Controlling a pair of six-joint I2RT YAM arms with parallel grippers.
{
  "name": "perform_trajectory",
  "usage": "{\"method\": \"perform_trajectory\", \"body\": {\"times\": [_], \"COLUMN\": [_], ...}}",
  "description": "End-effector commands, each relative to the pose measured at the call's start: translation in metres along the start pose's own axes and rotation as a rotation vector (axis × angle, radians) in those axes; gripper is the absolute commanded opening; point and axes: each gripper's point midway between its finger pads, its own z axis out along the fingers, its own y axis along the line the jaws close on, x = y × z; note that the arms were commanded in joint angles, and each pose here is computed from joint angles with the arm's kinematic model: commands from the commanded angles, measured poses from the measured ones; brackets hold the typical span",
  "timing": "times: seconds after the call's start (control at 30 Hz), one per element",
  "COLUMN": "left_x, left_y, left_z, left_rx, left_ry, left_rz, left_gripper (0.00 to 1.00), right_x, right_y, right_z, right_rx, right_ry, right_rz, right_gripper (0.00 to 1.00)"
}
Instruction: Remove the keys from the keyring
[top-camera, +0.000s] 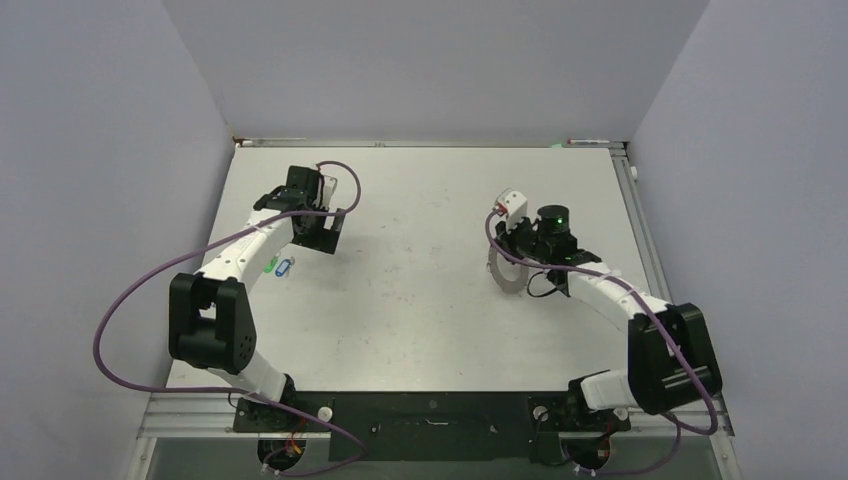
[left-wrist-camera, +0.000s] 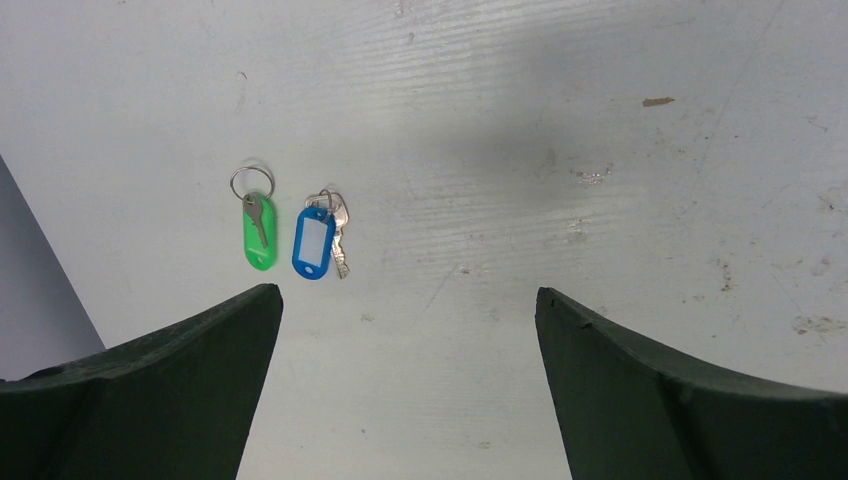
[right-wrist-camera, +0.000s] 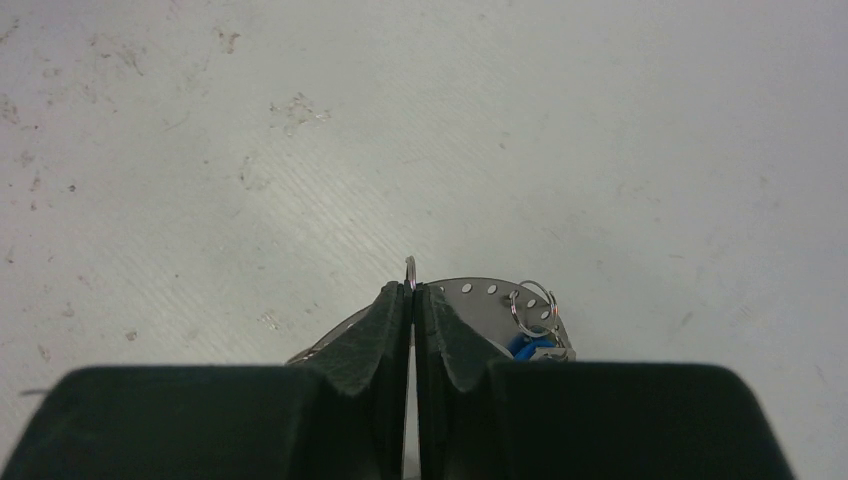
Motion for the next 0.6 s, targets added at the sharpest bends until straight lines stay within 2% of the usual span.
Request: {"method": "perform_trajectory", "body": {"times": [0.0,0.37,0.4,0.47,0.57], "left_x": [-0.011,-0.010,-0.010,-0.012,-0.012], "left_y": [-0.006,-0.018,-0.019,-0.020,-0.024], "left_z": [-0.017,-0.026,-0.027,-0.030,-0.035], "left_rx": [0.041,0.122,0.134,0.162,0.228], "left_ry": [-0.056,-0.064,-0.064,-0.066,-0.059], "left_rz": [-0.040,-0.079,-0.083,-0.092,-0.113], "left_gripper": [0.96,0.96,0.96,0.96,0.96], "right_x": [-0.028,-0.056,-0.059,-0.076,-0.092], "right_y": [0.020,0.100,0.103,0.104,0.104], "right_z": [0.032,0.102,0.110,0.124,0.136], "right_rx": [-0.010,-0.191,-0.199,-0.209,-0.227], "right_ry": [-0.133,-0.196,-0.196,-0.210,-0.207], "right_rz": [-0.060,-0.132,-0.126,-0.115,-0.103], "right_gripper": [0.05,0.05,0.10,0.30,0.43]}}
